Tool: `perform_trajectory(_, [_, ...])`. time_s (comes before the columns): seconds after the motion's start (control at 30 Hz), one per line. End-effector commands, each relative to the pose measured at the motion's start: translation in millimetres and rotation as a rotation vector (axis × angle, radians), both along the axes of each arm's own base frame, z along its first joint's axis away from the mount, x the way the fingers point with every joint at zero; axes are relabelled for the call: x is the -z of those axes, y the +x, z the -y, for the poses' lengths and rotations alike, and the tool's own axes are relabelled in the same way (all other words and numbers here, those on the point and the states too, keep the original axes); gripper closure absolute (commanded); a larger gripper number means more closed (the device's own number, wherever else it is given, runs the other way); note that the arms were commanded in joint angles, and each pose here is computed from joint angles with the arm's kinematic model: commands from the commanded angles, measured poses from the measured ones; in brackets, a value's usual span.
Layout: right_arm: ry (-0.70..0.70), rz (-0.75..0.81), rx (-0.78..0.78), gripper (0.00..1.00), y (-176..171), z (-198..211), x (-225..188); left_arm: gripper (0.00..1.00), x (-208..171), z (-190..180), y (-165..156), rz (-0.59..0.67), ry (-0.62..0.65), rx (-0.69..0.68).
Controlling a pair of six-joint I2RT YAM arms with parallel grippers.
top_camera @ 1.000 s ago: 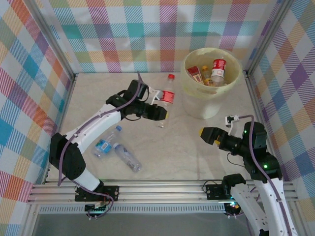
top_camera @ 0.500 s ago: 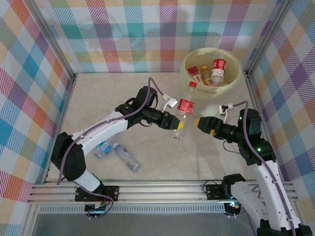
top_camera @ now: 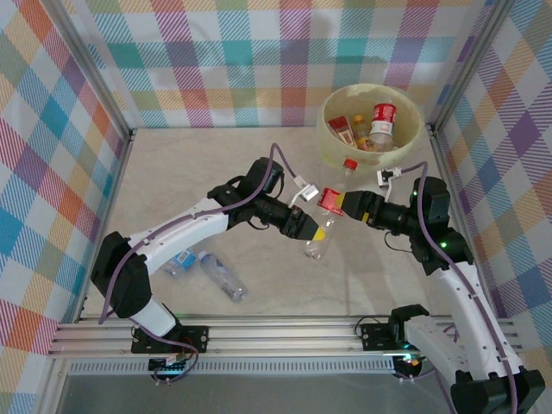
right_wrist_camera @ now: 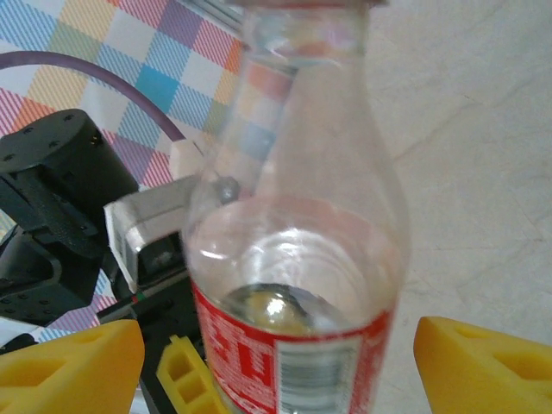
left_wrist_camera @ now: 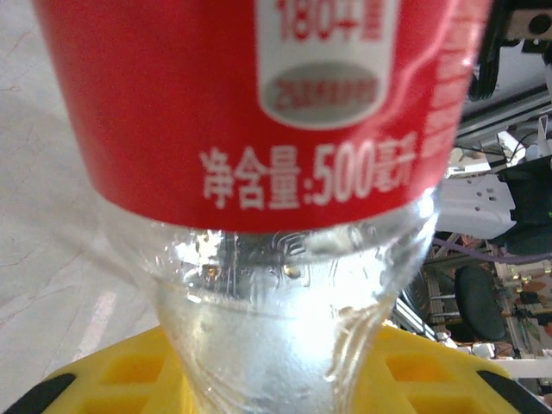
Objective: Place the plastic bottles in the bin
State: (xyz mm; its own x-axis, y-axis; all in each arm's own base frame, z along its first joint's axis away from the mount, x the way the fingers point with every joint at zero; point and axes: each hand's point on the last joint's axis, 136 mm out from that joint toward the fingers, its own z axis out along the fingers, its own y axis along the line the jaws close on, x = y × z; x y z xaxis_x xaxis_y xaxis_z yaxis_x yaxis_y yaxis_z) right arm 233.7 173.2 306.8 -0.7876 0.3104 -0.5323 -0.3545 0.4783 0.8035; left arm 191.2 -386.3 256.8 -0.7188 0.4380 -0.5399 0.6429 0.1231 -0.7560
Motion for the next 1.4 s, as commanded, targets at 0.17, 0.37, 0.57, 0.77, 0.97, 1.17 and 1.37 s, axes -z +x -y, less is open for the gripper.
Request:
perform_trajectory(0.17, [0.019,0.035,-0.028,0.19,4.6,-18.1,-1.9,0.66,-9.4,4.5,-10.9,0.017,-0.019,0.057])
perform_trajectory(0.37, [-0.010,0.018,0.015,0.19,9.0,-14.7,7.2,0.66,-9.2,4.5,-12.7,0.021,-0.016,0.060])
perform_trajectory(0.57, [0.007,0.000,0.028,0.23,11.5,-15.1,12.8,0.66,-7.8,5.7,-14.3,0.018,-0.012,0.069])
perform_trajectory(0.77, [0.009,0.003,0.032,0.30,11.8,-15.1,13.0,0.66,-5.3,5.9,-16.9,0.021,0.001,0.077])
perform_trajectory(0.97, [0.008,-0.005,0.033,0.39,10.1,-14.3,14.9,0.63,-3.0,6.3,-15.9,0.023,0.012,0.069])
perform_trajectory(1.17, [-0.004,-0.004,0.049,0.43,7.2,-10.5,15.3,0.41,-3.6,6.0,-14.0,0.029,0.015,0.060])
perform_trajectory(1.37, [-0.077,-0.025,0.137,0.44,3.1,6.4,20.2,0.00,-18.2,-2.9,-10.2,0.120,0.016,0.004])
